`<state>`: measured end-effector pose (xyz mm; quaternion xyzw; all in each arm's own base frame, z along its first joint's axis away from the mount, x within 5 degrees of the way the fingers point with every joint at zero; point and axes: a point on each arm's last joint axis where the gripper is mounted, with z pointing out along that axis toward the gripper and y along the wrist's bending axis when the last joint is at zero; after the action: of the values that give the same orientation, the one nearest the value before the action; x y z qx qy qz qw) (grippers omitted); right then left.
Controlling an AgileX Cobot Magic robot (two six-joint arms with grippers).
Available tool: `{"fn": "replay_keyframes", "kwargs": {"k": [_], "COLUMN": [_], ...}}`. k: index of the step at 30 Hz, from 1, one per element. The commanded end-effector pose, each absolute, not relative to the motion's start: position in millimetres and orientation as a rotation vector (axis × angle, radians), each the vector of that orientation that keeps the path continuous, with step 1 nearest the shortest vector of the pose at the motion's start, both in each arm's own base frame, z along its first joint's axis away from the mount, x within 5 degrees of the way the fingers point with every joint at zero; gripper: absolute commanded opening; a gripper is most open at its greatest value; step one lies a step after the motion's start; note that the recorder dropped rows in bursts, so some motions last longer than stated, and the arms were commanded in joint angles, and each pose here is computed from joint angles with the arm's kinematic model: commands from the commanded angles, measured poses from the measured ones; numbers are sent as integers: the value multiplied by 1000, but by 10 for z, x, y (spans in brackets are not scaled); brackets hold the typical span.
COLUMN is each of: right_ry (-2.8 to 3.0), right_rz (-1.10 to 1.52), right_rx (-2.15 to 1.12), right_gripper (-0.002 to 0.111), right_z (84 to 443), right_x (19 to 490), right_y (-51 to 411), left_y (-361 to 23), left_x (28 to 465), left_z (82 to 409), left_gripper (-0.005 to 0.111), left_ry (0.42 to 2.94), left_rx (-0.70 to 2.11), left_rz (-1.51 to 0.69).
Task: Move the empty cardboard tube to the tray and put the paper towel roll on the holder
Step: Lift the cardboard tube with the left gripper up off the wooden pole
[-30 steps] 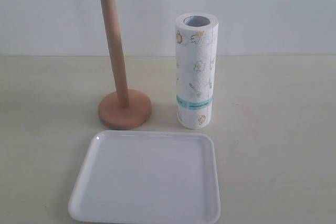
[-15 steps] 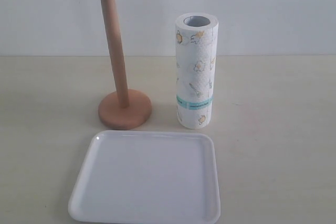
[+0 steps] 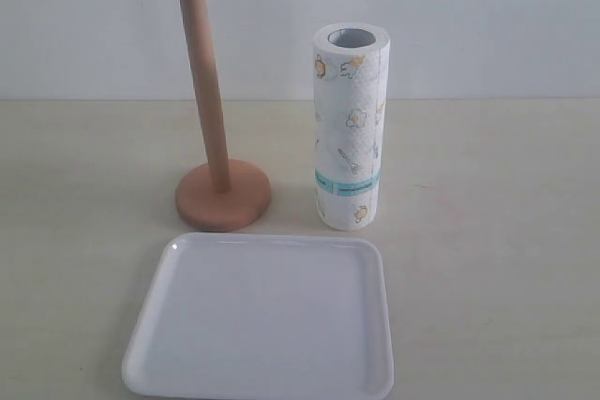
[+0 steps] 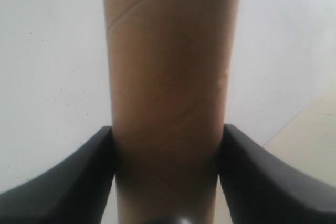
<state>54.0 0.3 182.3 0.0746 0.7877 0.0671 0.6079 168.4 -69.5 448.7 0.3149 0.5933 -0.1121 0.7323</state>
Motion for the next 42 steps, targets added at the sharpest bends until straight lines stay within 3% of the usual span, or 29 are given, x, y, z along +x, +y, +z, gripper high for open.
{"fn": "replay_keyframes", "kwargs": {"k": [1, 19, 42], "right_ry": [1811, 1811, 1811], "right_rz": [146, 146, 146], "right_rx": [168, 168, 168], "right_gripper": [0, 0, 0], "right_z": [1831, 1831, 1831], "right_x": [537, 537, 537], "right_y": [-1, -1, -1], "left_y": [-733, -712, -792], "left_x": [1654, 1670, 1609], "left_z": [4464, 4470, 4441], "left_gripper": [4, 4, 4], "left_ry": [1305, 1380, 1381], "left_rx": [733, 581, 671], "left_rz": [-291, -427, -519]}}
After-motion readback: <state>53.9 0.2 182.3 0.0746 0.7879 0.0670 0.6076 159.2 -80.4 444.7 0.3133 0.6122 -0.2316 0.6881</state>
